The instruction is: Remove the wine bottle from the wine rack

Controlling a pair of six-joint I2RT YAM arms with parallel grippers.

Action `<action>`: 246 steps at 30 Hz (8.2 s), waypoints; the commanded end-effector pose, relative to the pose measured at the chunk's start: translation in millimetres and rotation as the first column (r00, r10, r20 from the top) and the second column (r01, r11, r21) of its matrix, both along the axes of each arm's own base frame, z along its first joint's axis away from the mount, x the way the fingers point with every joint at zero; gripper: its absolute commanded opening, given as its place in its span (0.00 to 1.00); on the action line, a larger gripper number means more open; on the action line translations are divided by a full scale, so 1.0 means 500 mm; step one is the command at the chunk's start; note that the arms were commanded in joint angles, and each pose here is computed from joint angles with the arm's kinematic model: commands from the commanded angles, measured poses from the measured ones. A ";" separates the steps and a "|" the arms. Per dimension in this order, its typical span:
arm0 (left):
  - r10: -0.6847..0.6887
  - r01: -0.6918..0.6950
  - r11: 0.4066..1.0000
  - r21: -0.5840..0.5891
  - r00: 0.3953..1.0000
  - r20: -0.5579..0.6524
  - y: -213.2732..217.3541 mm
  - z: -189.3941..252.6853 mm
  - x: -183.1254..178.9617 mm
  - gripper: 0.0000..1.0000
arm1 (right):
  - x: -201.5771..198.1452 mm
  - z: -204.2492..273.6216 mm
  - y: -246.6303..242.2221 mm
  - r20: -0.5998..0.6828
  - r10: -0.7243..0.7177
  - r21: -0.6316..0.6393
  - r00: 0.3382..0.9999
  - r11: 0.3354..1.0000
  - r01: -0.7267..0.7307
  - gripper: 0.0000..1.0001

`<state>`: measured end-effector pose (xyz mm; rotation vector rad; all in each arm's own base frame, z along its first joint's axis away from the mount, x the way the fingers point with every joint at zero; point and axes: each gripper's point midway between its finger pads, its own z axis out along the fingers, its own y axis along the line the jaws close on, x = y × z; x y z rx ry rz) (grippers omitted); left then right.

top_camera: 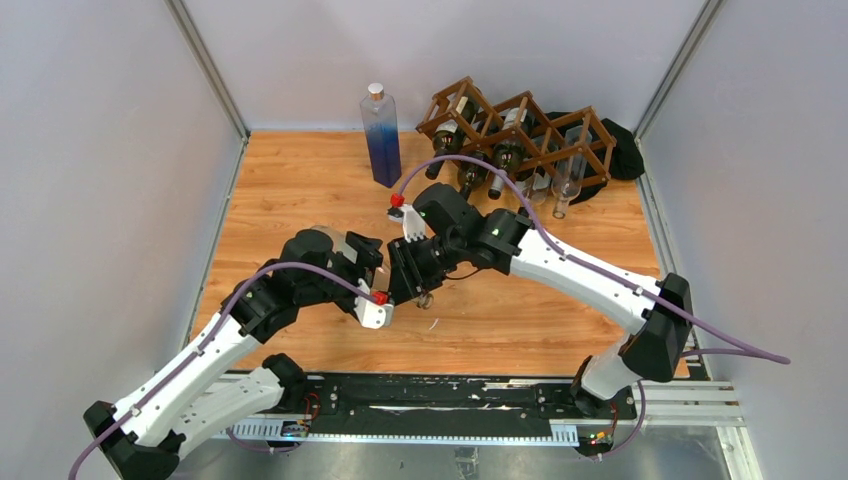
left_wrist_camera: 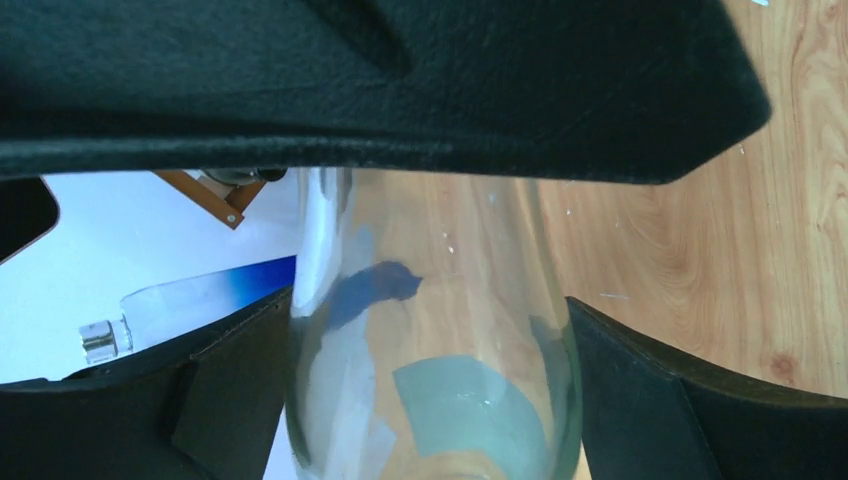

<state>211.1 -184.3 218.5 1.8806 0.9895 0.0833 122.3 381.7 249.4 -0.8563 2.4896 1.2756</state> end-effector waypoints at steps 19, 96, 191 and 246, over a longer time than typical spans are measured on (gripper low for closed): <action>0.207 -0.166 0.942 -0.292 0.972 0.113 0.008 0.112 0.046 0.00 | 0.064 0.168 -0.044 0.271 -0.121 0.262 0.955 0.964 0.048 0.91; -0.305 -0.501 0.496 -0.709 0.663 -0.683 -0.091 0.506 -0.079 0.86 | 0.051 0.120 0.014 0.707 -0.137 0.481 0.694 0.812 -0.331 0.00; 0.403 -0.659 0.248 -0.710 0.736 -0.543 0.255 0.259 0.737 0.34 | 0.668 -0.058 -0.214 0.354 -0.804 0.043 0.478 0.524 0.851 0.84; 0.418 -0.796 0.516 -0.318 0.557 -0.717 0.224 0.148 0.284 0.99 | 0.652 -0.122 -0.087 0.105 -0.927 0.167 0.361 0.375 0.912 0.00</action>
